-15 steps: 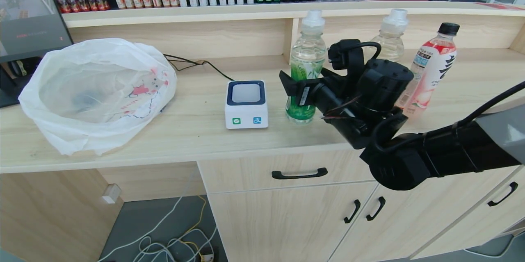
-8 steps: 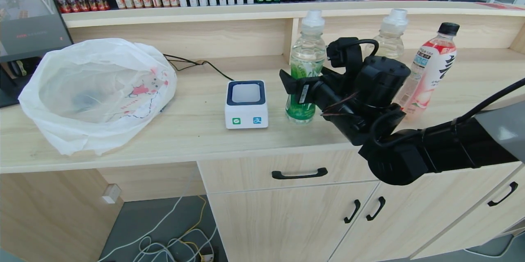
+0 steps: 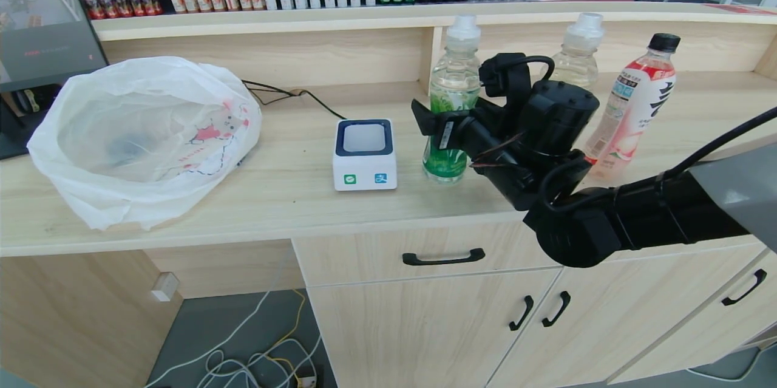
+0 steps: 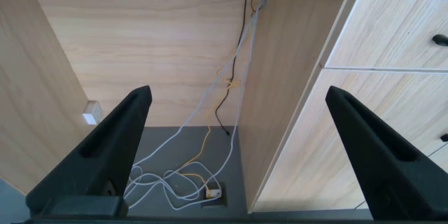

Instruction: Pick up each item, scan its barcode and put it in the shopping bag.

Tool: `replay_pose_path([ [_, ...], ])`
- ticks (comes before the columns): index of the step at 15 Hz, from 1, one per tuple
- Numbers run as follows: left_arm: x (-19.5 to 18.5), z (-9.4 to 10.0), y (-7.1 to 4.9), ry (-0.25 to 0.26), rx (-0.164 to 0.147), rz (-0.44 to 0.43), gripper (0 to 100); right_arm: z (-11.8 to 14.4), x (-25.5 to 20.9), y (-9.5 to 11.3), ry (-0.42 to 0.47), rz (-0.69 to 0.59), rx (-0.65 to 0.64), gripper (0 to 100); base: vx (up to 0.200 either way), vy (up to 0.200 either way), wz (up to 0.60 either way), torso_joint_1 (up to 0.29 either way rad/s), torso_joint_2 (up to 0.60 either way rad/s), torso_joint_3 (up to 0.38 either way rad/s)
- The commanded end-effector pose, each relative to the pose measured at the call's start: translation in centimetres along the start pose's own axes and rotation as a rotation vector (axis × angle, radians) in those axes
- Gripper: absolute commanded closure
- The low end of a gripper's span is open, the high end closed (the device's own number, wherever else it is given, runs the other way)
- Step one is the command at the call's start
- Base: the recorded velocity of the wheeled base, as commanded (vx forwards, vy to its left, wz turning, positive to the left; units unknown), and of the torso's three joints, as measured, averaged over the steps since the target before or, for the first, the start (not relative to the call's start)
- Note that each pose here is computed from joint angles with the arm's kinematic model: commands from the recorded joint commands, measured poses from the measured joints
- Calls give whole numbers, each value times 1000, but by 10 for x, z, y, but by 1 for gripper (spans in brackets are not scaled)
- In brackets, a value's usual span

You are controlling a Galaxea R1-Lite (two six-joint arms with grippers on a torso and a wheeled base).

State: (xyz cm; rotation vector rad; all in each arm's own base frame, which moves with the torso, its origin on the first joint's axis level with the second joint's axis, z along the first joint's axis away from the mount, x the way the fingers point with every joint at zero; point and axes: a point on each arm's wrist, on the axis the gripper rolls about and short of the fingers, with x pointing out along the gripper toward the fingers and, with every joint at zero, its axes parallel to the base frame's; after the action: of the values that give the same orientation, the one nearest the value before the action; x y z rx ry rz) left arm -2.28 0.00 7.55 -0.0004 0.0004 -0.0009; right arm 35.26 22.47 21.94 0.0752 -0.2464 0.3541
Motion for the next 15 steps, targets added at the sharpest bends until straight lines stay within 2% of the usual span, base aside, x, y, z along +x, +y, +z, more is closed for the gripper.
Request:
replay_pose_path([
  [1, 0, 0, 0, 0, -1, -1, 0, 0, 2, -1, 0, -2, -1, 0, 0, 0, 0, 0, 0, 0],
  [7, 0, 0, 0, 0, -1, 1, 0, -2, 2, 0, 3, -2, -2, 0, 0, 0, 0, 0, 0, 0],
  [8, 0, 0, 0, 0, -1, -1, 0, -1, 2, 0, 1, -2, -1, 100, 0, 0, 0, 0, 0, 0],
  [15, 0, 0, 0, 0, -1, 1, 0, 2, 2, -1, -7, -2, 2, 100, 0, 0, 0, 0, 0, 0],
])
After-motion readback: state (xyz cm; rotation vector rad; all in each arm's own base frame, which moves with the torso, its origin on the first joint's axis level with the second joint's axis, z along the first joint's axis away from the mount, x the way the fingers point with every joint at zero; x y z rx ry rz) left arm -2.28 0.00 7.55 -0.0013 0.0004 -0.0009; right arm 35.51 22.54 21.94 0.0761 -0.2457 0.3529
